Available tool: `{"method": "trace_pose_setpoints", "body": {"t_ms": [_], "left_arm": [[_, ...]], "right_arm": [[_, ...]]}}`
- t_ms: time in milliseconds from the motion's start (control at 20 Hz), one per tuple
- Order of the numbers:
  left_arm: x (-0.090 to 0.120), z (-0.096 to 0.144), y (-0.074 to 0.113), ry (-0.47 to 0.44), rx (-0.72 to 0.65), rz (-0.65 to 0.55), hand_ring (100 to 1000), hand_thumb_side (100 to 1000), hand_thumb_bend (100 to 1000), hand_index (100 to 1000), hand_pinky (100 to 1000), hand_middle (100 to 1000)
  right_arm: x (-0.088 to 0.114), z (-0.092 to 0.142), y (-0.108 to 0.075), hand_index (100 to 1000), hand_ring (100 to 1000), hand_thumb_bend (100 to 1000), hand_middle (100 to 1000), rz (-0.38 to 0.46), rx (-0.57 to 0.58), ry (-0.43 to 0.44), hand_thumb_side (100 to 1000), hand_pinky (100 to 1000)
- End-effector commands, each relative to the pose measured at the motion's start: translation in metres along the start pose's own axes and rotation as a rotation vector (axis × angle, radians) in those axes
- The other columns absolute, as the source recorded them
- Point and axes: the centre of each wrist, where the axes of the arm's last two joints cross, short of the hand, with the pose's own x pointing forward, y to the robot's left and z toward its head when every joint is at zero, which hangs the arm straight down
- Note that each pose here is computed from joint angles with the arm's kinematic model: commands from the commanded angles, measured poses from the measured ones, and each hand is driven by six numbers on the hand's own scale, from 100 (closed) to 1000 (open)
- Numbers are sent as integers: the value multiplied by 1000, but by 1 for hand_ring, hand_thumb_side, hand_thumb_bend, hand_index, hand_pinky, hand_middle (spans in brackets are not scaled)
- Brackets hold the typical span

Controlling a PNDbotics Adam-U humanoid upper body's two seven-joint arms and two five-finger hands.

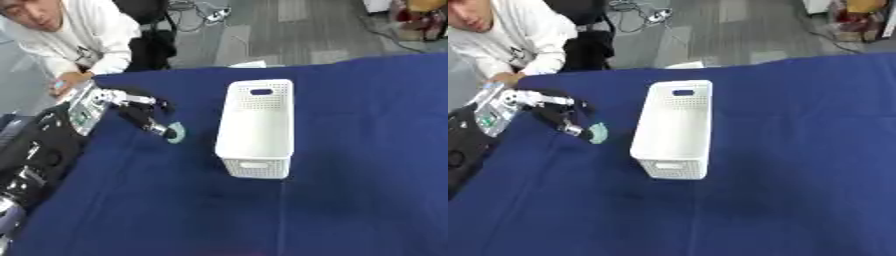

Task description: Pick up objects on the table and place them in the box.

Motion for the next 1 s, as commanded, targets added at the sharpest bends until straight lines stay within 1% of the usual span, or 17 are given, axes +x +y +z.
{"method": "trace_pose_setpoints", "body": {"t_ms": [50,500,1000], "left_arm": [[-2,9,11,-63,-111,-116,660,717,1000,1000,523,875],[-2,6,9,-39,-101,-128,666,728,1000,1000,536,874],[-4,6,8,3,-88,-153,690,736,1000,1000,572,883]], "right_arm": [[3,-8,-5,488,178,100,284,10,3,-34,963,100],[3,-9,-5,488,178,100,284,9,1,-36,963,100],[3,-9,-4,488,178,100,283,5,2,-36,963,100]]}}
